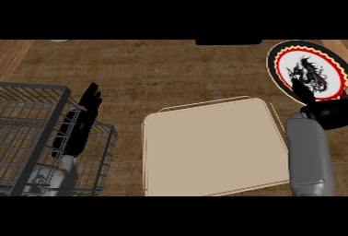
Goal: Pick the cupcake from the tray and place it in the plate
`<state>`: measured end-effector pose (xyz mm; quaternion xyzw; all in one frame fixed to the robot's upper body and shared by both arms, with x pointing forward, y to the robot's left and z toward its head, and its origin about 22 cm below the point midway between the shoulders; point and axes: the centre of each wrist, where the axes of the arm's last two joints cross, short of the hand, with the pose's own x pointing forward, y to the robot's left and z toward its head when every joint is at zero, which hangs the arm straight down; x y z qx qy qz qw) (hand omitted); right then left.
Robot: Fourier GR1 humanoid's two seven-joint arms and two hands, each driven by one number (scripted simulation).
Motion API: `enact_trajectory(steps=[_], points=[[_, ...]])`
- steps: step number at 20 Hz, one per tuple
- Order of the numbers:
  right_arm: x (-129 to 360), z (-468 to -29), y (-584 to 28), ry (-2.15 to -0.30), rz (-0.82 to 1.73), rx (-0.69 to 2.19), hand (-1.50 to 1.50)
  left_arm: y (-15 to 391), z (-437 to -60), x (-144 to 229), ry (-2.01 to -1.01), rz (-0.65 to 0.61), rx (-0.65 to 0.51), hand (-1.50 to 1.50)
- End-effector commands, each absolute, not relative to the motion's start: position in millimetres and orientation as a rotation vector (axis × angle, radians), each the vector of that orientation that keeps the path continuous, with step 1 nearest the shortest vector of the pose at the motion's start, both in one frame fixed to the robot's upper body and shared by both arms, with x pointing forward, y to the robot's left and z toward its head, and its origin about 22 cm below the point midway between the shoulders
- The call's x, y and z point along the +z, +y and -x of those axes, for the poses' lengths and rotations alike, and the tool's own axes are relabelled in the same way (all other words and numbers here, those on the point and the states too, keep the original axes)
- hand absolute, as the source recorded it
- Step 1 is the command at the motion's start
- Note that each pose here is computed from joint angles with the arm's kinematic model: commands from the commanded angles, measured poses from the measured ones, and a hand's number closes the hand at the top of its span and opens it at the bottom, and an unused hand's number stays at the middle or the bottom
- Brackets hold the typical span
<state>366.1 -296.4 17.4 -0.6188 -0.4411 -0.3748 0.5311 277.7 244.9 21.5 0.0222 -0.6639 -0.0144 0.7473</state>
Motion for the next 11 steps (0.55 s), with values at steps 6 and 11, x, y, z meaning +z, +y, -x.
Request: enact_trajectory(steps=[6, 11], points=[[-16, -347, -274, -1.020, 1.437, -0.852, -1.50, 246, -246, -30, -1.195, -0.001, -0.001, 0.00], [-20, -341, -264, -1.030, 1.404, -0.840, -1.50, 239, -243, -34, -1.198, -0.008, -0.013, 0.00]])
